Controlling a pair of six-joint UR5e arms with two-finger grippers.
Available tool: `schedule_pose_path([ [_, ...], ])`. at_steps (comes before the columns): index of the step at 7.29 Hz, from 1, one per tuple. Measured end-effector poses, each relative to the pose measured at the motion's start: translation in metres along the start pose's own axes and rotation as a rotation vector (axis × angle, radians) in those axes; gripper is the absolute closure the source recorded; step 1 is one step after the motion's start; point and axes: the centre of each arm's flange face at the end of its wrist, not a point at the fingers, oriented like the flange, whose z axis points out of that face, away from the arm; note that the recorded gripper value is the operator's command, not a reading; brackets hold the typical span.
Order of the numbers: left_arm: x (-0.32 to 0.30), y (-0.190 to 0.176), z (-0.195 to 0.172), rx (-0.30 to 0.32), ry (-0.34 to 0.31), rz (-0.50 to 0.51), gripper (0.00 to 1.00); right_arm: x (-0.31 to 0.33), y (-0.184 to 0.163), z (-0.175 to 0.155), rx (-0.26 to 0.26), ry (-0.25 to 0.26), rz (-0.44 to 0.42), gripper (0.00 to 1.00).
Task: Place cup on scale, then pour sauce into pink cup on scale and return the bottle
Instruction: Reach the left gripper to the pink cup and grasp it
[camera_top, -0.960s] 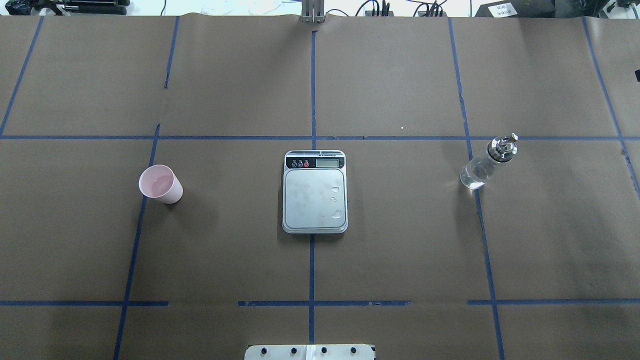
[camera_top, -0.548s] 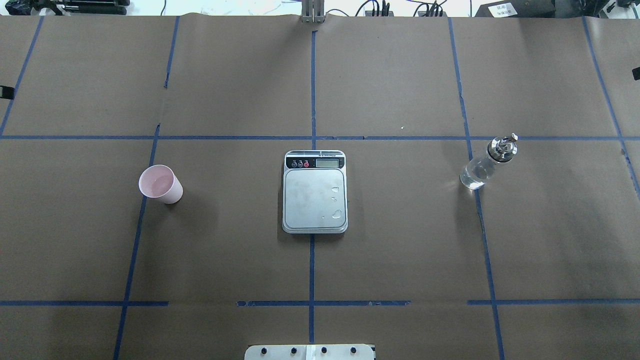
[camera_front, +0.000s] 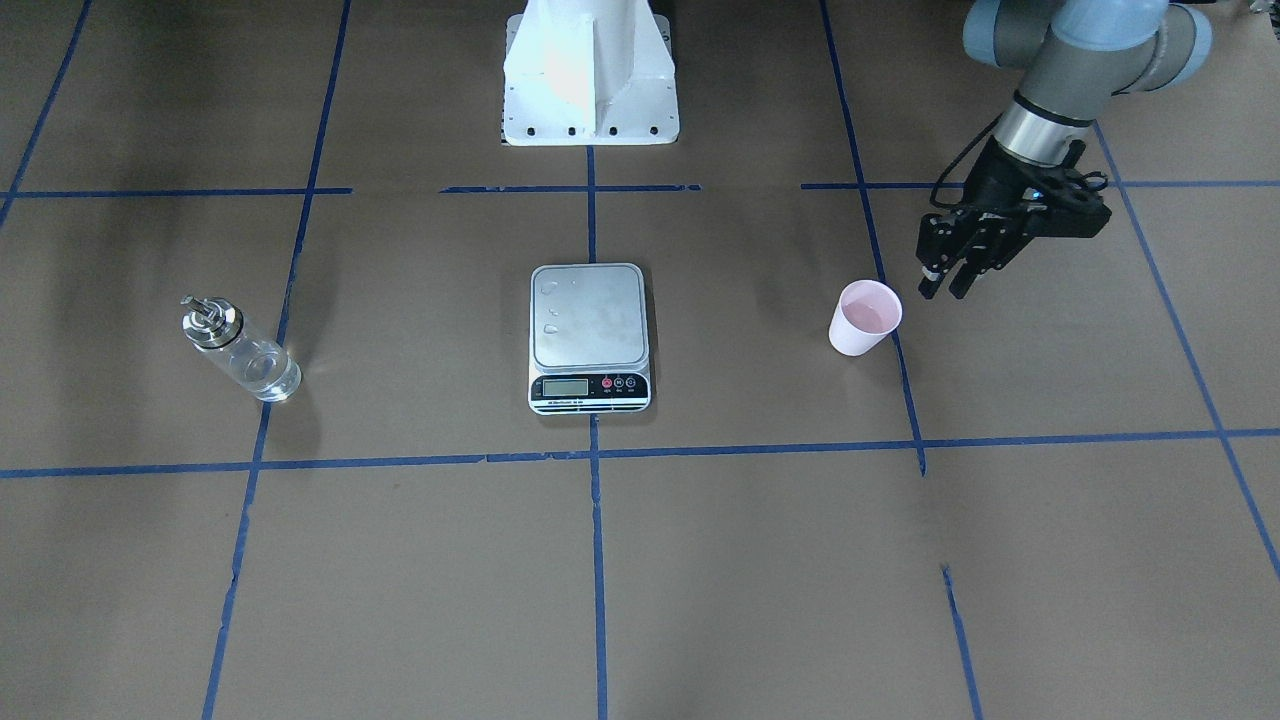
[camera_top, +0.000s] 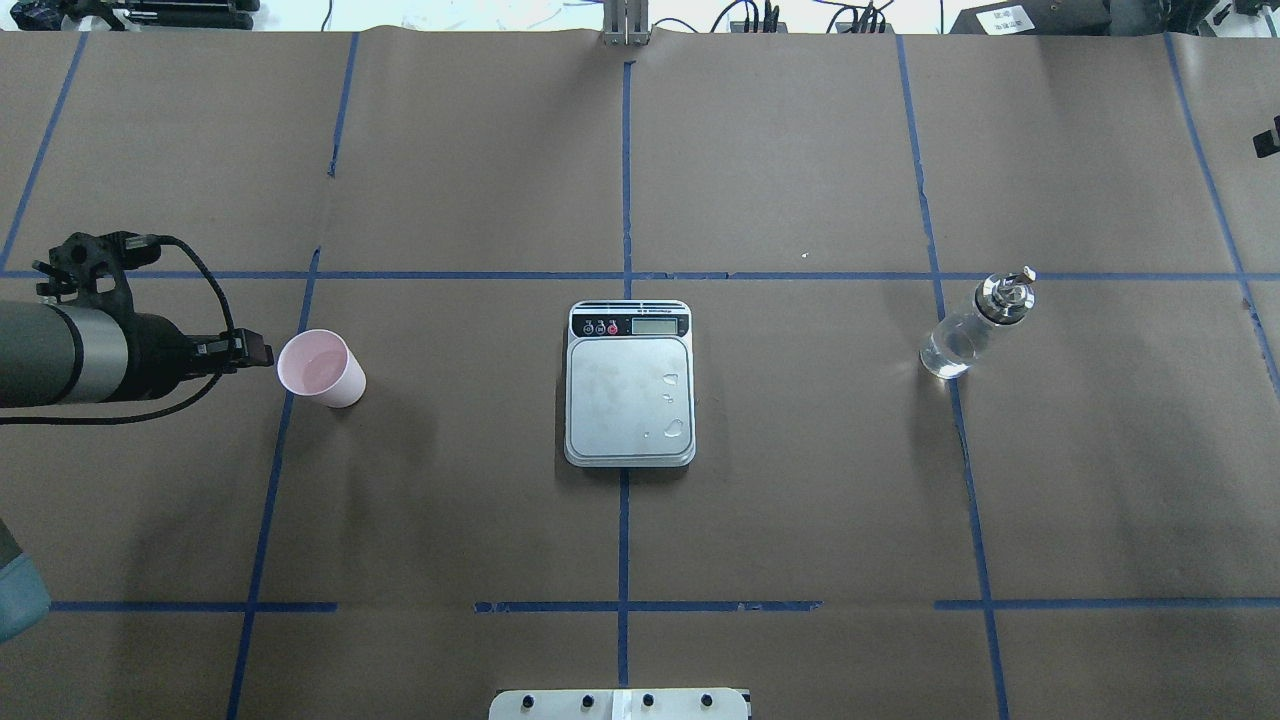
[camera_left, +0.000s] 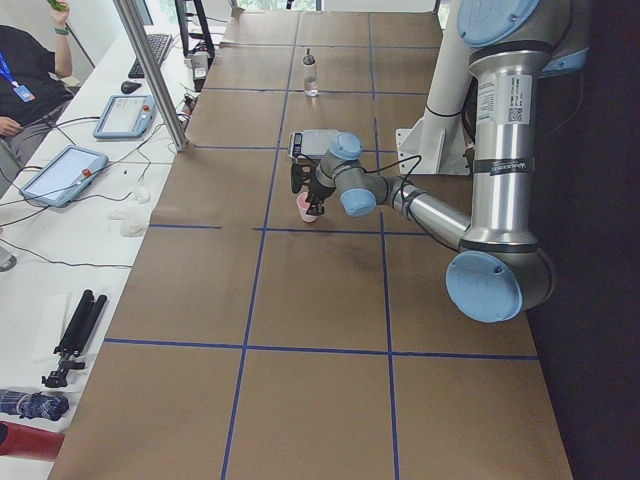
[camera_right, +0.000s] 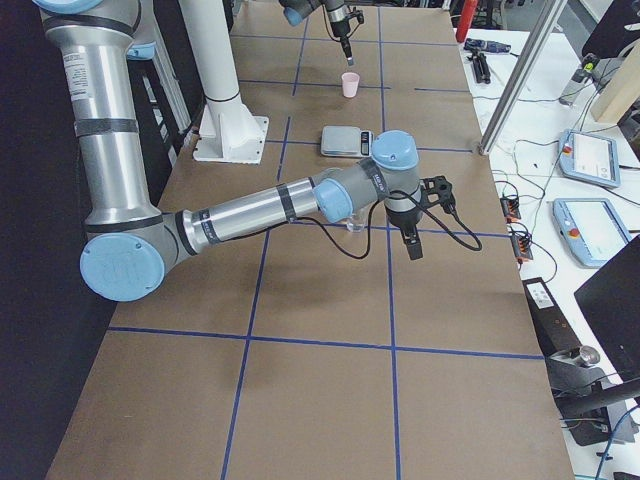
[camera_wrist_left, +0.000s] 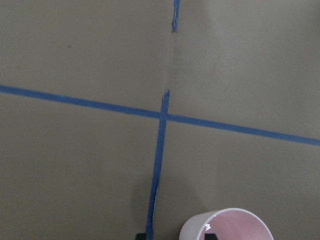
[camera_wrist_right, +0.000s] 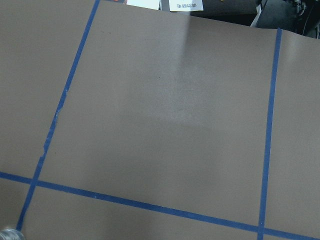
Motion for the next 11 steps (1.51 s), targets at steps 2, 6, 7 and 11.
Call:
schedule_pose_path([
  [2,-0.001,0.010,0.015,-0.017,-0.022,-0.009,0.50,0.000,0.000,0.000,0.000,0.000,0.000,0.00],
  [6,0.022,0.006,0.022,-0.028,-0.026,-0.007,0.50,0.000,0.001,0.000,0.000,0.000,0.000,0.00],
  [7,0.026,0.006,0.021,-0.031,-0.024,-0.003,0.50,0.000,0.001,0.000,0.000,0.000,0.000,0.00],
  [11,0.048,0.002,0.039,-0.074,-0.004,0.004,0.50,0.001,0.001,0.000,-0.001,0.000,0.001,0.00],
])
